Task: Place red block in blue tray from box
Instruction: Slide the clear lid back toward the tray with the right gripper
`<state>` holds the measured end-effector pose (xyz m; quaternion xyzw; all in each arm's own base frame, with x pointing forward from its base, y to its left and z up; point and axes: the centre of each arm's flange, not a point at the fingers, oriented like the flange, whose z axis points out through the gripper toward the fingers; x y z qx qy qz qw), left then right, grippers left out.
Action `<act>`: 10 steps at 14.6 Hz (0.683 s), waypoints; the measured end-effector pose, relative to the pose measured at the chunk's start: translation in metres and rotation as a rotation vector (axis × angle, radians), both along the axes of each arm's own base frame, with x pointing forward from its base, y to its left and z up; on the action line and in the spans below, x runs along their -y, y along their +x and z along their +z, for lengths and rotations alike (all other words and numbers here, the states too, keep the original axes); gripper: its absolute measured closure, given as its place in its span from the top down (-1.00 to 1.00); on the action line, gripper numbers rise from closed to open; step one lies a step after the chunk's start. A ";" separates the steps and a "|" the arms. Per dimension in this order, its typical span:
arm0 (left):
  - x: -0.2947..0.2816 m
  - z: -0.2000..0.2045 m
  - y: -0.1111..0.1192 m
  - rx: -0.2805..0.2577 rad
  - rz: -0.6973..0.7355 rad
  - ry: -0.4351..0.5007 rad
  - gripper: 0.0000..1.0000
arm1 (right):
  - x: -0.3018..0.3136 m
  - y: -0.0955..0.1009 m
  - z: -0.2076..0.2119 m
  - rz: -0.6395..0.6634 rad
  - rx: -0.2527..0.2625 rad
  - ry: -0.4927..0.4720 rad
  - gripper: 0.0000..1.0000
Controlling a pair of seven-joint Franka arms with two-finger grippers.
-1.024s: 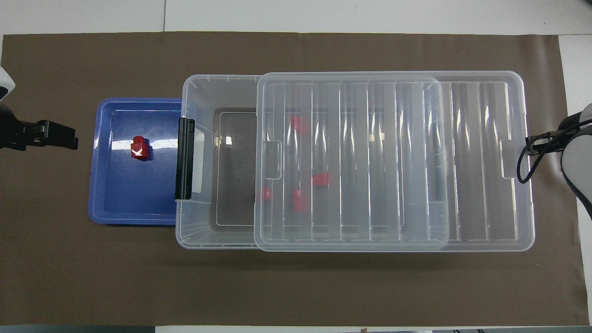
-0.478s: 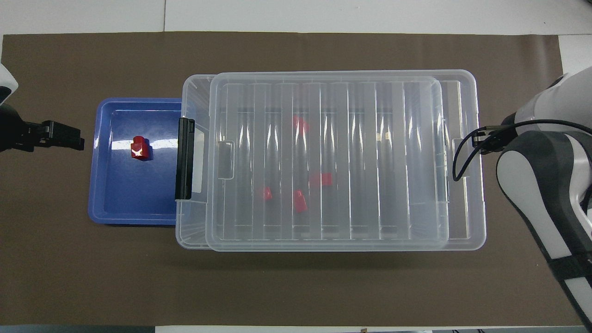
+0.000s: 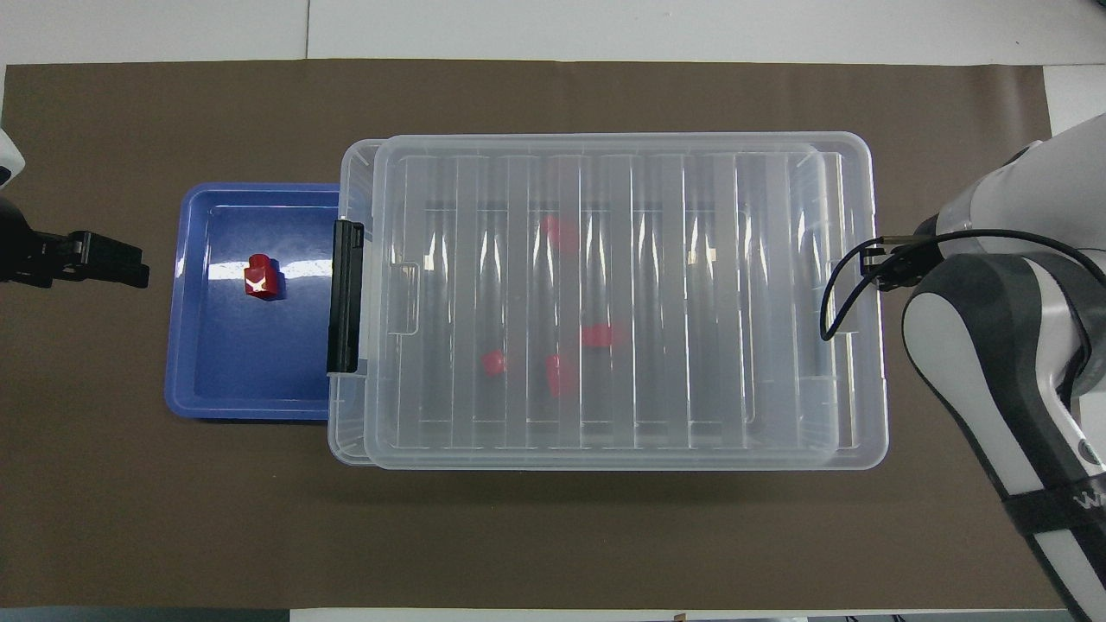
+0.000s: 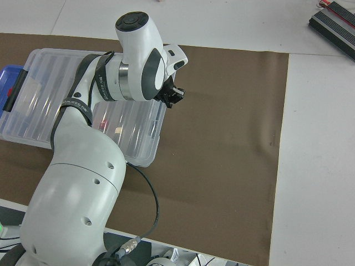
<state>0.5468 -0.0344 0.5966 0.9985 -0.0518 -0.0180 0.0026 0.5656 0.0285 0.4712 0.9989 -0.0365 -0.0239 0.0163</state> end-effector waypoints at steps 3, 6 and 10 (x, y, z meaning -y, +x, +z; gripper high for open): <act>0.000 0.000 0.000 -0.003 -0.015 0.002 1.00 | -0.014 -0.001 0.000 -0.007 0.001 -0.001 -0.98; 0.000 -0.002 0.000 -0.006 -0.017 0.002 1.00 | -0.019 -0.002 0.000 -0.006 0.000 -0.002 -0.98; 0.000 -0.003 -0.001 -0.008 -0.018 0.003 1.00 | -0.019 -0.002 -0.001 -0.016 0.000 -0.002 -0.98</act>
